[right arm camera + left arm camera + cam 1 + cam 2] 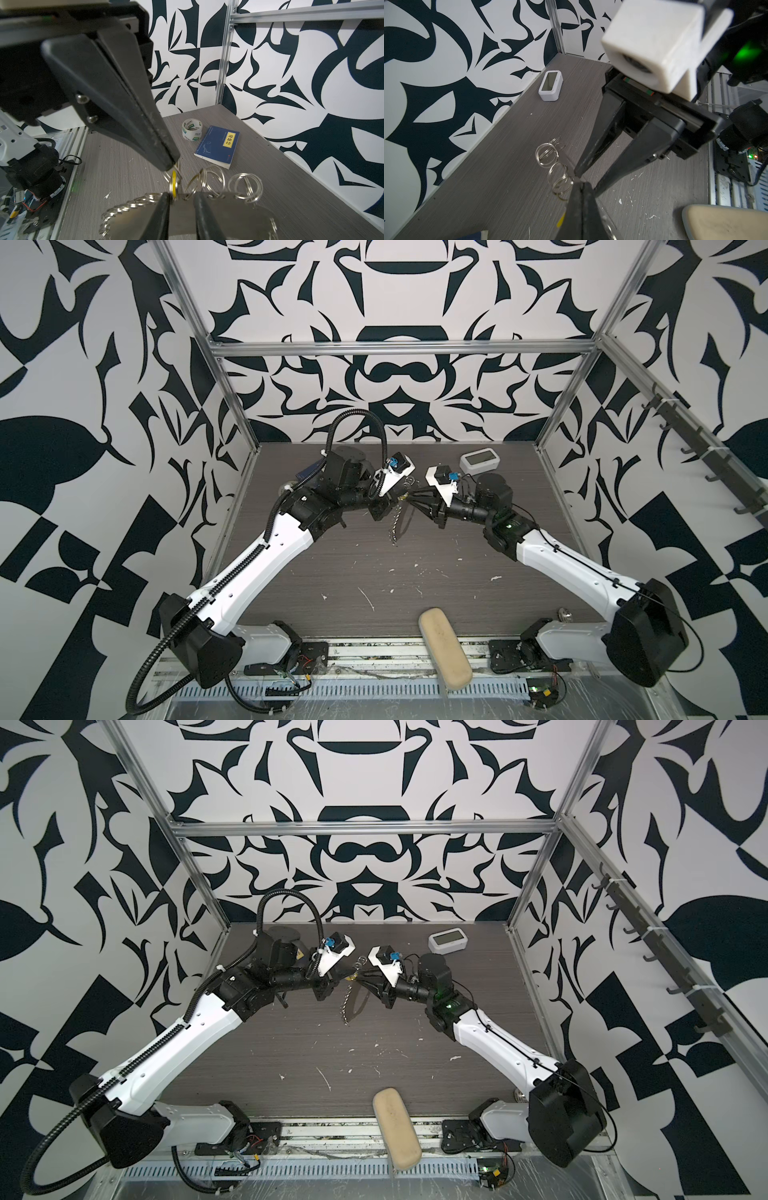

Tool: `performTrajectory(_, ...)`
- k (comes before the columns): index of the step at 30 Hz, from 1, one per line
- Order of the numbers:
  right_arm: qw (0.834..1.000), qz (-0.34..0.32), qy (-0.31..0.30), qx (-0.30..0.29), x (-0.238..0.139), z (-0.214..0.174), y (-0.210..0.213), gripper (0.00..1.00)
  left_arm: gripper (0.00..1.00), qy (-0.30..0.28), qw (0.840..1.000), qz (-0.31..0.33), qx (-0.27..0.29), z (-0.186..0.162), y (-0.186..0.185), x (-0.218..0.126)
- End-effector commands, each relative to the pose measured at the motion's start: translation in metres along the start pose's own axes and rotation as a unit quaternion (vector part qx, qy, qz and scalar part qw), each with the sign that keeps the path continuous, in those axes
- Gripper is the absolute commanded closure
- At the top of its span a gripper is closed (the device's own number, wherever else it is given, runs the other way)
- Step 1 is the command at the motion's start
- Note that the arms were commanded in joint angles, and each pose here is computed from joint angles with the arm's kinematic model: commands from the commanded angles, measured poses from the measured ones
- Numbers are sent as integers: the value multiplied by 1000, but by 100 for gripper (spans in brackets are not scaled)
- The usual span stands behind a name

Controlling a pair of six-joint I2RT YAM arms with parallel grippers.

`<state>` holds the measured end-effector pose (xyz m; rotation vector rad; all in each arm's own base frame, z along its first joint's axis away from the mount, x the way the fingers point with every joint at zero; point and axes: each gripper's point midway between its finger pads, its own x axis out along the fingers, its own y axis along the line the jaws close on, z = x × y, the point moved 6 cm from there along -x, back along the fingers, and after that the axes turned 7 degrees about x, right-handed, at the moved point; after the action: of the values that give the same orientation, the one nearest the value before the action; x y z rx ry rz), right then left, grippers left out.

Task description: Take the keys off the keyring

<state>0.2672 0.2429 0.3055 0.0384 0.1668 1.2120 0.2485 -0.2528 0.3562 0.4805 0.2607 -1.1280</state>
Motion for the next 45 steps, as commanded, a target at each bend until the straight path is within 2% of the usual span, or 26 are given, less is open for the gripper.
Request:
performTrajectory(1, 999, 13, -28, -22, -9, 16, 10, 74, 100, -45, 999, 18, 13, 27, 4, -16)
performTrajectory(6, 999, -15, -28, -32, -19, 14, 11, 59, 100, -44, 999, 19, 9, 27, 4, -16)
performTrajectory(9, 999, -19, -24, -35, -23, 14, 14, 58, 100, -42, 999, 19, 7, 26, 4, -16)
performTrajectory(13, 999, -6, -21, -31, -24, 11, 17, 66, 100, -43, 999, 19, 7, 27, 5, -16)
performTrajectory(19, 1000, 17, -18, -19, -18, 7, 17, 73, 100, -43, 999, 18, 7, 27, 5, -16)
performTrajectory(45, 998, 43, -39, -2, -1, 21, 9, 76, 100, -42, 999, 14, 4, 27, 3, -13)
